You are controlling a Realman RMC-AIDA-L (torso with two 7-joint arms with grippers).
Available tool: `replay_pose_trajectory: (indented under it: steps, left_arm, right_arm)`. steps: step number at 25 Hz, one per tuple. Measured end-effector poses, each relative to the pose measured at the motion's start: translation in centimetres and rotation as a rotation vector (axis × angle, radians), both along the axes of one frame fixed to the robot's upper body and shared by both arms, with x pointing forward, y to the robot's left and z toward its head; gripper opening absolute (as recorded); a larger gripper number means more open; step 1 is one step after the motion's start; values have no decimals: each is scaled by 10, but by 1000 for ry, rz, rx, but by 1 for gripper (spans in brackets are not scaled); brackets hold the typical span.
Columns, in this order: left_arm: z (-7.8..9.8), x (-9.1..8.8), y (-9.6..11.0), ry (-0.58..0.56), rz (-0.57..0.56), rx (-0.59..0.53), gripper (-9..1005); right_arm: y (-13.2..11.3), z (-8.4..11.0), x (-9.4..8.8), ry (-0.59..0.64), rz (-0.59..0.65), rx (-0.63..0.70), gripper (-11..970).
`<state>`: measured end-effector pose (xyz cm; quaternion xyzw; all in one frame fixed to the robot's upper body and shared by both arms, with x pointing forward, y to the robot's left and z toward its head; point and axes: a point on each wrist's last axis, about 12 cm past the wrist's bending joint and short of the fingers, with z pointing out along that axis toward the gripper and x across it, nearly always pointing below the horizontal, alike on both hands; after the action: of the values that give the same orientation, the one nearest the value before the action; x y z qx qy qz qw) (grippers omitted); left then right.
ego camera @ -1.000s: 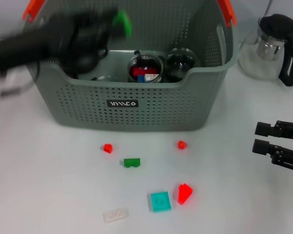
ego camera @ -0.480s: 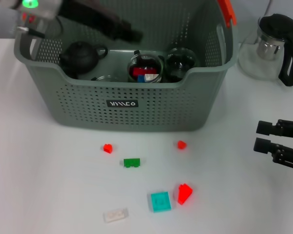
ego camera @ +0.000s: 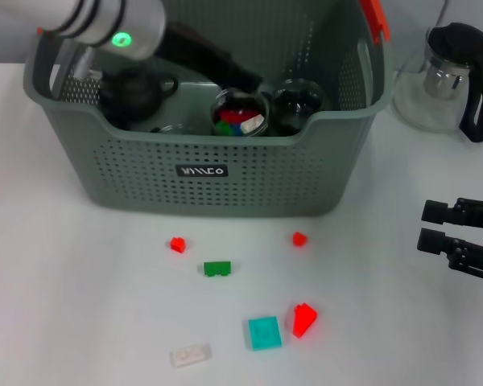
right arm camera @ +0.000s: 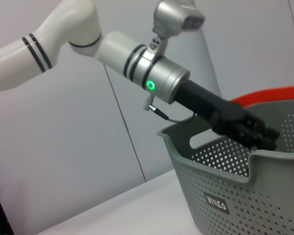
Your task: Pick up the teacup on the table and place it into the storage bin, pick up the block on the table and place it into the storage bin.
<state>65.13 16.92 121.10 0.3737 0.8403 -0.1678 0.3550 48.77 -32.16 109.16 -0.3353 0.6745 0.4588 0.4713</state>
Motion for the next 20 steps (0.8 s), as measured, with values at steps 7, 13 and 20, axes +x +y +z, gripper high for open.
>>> replay_pose_trajectory:
  steps: [7,13,20]
  left_arm:
    - [10,-50,61,-141,-22,-465,714]
    - [-32,-113,119,-370,-199,-821,708]
    - [-97,-168,130,-330,-313,-596,706]
  right_arm:
    - [0,0,0,-1,-4,5,496]
    - [1,-1,0,2,-7,-1,496]
    - [0,-1,1,11,-13,1,495]
